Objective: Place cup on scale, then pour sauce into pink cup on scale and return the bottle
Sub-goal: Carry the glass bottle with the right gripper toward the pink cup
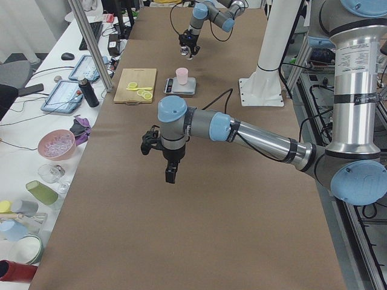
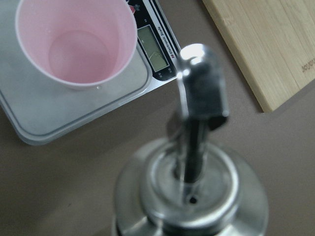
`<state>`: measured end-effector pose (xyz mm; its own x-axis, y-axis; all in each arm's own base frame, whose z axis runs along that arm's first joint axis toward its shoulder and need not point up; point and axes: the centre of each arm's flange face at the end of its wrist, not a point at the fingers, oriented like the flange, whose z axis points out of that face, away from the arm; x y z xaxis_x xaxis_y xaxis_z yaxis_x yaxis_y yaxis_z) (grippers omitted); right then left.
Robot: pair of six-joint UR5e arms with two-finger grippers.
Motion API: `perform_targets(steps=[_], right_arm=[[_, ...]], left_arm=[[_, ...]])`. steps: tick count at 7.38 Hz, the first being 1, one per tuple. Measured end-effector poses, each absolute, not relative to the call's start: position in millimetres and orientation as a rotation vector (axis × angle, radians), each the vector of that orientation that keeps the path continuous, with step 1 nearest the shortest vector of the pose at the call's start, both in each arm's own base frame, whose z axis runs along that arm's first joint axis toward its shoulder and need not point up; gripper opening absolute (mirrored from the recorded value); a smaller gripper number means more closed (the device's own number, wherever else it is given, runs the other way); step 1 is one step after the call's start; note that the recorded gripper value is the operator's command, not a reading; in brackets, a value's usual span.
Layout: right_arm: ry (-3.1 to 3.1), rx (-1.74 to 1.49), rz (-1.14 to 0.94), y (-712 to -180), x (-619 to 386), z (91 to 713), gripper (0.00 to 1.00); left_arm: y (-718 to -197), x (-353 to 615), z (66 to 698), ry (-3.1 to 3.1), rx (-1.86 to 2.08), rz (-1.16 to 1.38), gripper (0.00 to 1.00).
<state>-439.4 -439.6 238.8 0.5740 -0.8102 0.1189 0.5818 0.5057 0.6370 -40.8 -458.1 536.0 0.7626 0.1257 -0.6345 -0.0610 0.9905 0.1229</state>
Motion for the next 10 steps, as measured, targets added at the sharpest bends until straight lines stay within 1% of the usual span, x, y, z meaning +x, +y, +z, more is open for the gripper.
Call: perform_targets(steps=[3, 6, 10], right_arm=[[-0.407, 0.531, -0.865, -445, -447, 229, 0.16], [-0.366, 0.472, -0.865, -452, -457, 233, 0.16], [-0.299, 0.418, -0.86, -459, -462, 223, 0.16]], left_arm=[[-467, -64, 582, 0.747, 0.075, 0.131, 0.99], [-474, -72, 637, 0.769, 0.075, 0.163, 0.99], [-470, -78, 652, 0.768, 0.081, 0.154, 0.99]])
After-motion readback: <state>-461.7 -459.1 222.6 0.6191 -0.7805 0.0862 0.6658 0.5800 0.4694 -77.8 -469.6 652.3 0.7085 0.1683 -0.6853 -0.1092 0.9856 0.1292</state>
